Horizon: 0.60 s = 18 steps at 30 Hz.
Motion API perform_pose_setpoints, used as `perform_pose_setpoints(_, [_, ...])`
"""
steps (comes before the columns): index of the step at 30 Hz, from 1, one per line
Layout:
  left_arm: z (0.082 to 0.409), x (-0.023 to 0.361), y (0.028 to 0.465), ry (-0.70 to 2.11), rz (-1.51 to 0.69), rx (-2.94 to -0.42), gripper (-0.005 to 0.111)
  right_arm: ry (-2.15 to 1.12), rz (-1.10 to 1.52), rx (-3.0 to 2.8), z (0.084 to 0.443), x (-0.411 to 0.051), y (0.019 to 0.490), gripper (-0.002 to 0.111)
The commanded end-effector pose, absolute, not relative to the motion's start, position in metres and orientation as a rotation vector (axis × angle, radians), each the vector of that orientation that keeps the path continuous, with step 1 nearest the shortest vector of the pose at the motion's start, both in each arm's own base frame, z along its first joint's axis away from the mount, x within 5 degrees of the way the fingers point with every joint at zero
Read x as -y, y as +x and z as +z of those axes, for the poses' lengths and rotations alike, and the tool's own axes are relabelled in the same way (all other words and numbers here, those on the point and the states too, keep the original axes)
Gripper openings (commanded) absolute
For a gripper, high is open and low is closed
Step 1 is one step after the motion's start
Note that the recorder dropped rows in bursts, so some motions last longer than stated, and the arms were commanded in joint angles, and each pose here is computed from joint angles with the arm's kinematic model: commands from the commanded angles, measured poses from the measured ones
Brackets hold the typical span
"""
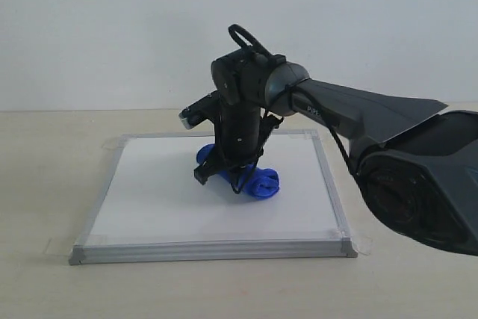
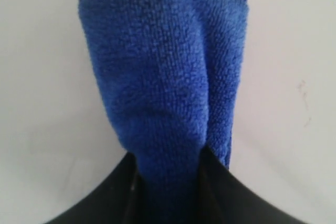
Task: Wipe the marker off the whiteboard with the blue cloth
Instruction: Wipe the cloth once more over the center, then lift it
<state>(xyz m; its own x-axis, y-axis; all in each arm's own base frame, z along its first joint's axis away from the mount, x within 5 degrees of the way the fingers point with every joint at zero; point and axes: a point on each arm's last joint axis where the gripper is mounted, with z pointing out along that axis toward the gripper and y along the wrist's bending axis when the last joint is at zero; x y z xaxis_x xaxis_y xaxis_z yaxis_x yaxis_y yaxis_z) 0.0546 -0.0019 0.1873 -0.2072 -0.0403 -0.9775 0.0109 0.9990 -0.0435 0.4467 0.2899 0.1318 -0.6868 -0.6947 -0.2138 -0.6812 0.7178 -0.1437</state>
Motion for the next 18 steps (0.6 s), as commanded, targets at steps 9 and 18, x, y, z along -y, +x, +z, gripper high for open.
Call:
perform_pose_setpoints(9, [0.187, 0.002, 0.055, -0.021, -0.053, -1.771, 0.004, -1.128, -0.011, -2.662, 0.167, -0.288, 0.437, 0.0])
perform_pose_setpoints(18, [0.187, 0.002, 0.055, -0.021, -0.053, -1.771, 0.004, -1.001, 0.026, -2.674, 0.2, -0.281, 0.43, 0.0])
